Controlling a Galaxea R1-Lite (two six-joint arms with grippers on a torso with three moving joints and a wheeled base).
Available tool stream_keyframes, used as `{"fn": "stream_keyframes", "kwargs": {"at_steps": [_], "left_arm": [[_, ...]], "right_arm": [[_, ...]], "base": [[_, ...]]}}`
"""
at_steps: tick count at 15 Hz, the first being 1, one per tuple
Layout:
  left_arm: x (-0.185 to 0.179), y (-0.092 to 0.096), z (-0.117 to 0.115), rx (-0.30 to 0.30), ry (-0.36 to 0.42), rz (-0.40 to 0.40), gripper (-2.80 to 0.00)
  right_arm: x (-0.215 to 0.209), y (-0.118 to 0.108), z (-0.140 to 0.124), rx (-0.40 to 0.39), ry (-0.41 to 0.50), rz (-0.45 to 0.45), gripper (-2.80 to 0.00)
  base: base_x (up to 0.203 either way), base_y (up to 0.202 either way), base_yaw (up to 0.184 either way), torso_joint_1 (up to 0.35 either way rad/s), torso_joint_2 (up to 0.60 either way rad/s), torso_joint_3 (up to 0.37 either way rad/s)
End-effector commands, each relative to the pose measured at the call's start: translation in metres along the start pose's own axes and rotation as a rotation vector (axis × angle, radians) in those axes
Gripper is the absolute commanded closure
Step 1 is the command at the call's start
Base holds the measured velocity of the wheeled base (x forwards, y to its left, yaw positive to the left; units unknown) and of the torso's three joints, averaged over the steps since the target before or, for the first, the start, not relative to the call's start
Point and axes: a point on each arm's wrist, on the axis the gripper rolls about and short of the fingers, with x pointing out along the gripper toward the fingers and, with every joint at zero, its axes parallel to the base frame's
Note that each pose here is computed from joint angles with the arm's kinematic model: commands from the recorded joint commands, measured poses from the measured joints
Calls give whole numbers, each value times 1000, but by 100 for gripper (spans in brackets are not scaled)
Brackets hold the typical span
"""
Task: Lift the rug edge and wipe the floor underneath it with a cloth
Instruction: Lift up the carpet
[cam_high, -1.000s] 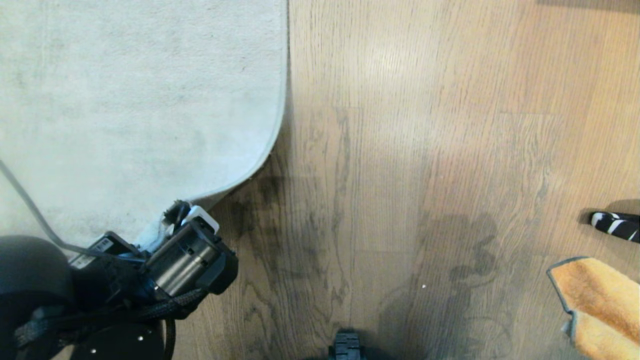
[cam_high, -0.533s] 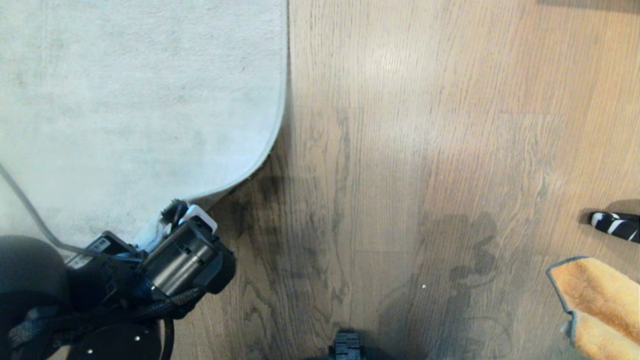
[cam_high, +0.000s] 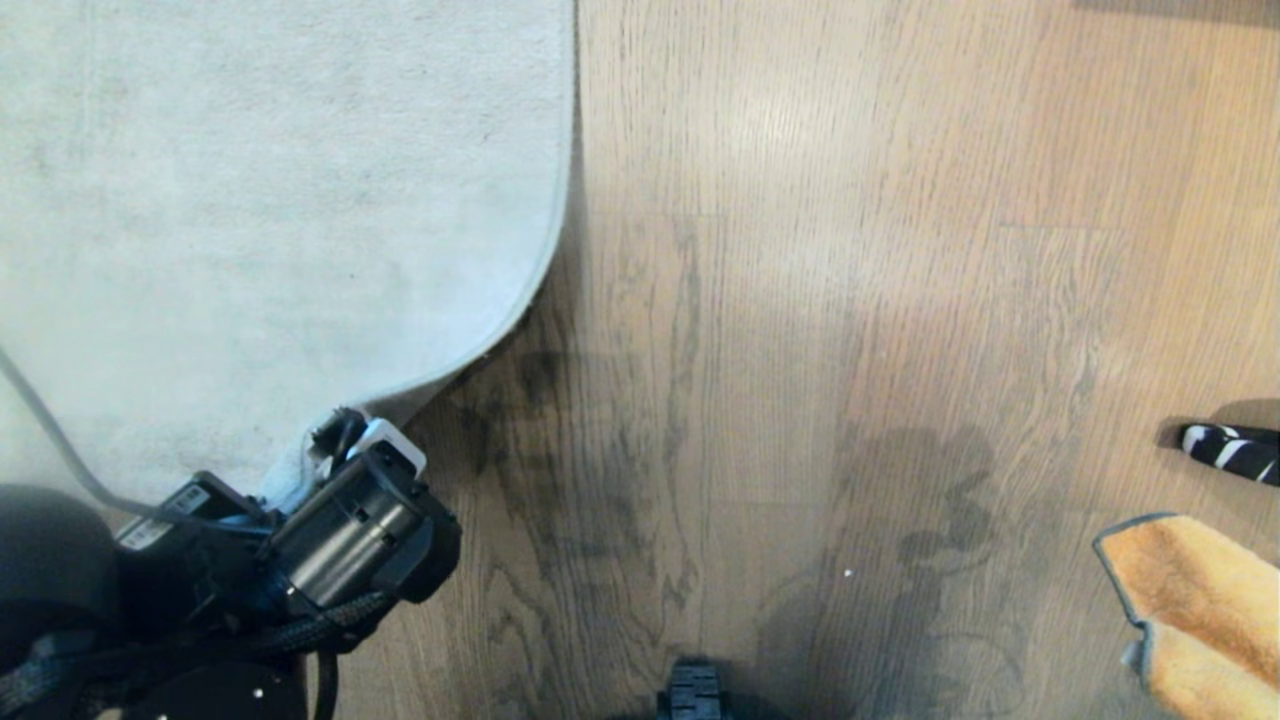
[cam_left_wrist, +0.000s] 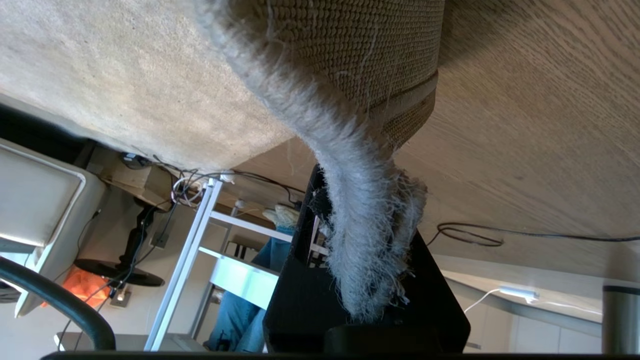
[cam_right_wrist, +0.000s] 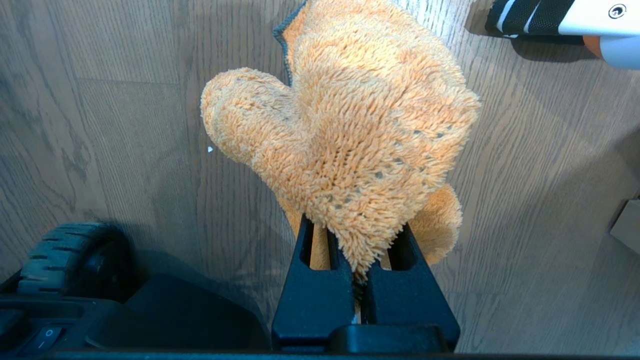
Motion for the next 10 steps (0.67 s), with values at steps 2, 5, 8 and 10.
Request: {"fn": "stream_keyframes", "kwargs": {"at_steps": [2, 5, 8, 10], "left_arm": [[0, 1, -1, 1, 2, 7, 0], [0, 1, -1, 1, 0, 7, 0], [0, 1, -2, 4, 1, 7, 0], [0, 1, -2, 4, 1, 7, 0]], "right_arm": [[0, 0, 0, 0, 1, 0, 0], [0, 0, 0, 0, 1, 0, 0], [0, 0, 0, 0, 1, 0, 0], [0, 0, 0, 0, 1, 0, 0]], "base": [[0, 0, 0, 0, 0, 0], [-2, 81, -1, 3, 1, 1], [0, 190, 0, 2, 3, 3], [0, 190, -3, 3, 4, 3]]}}
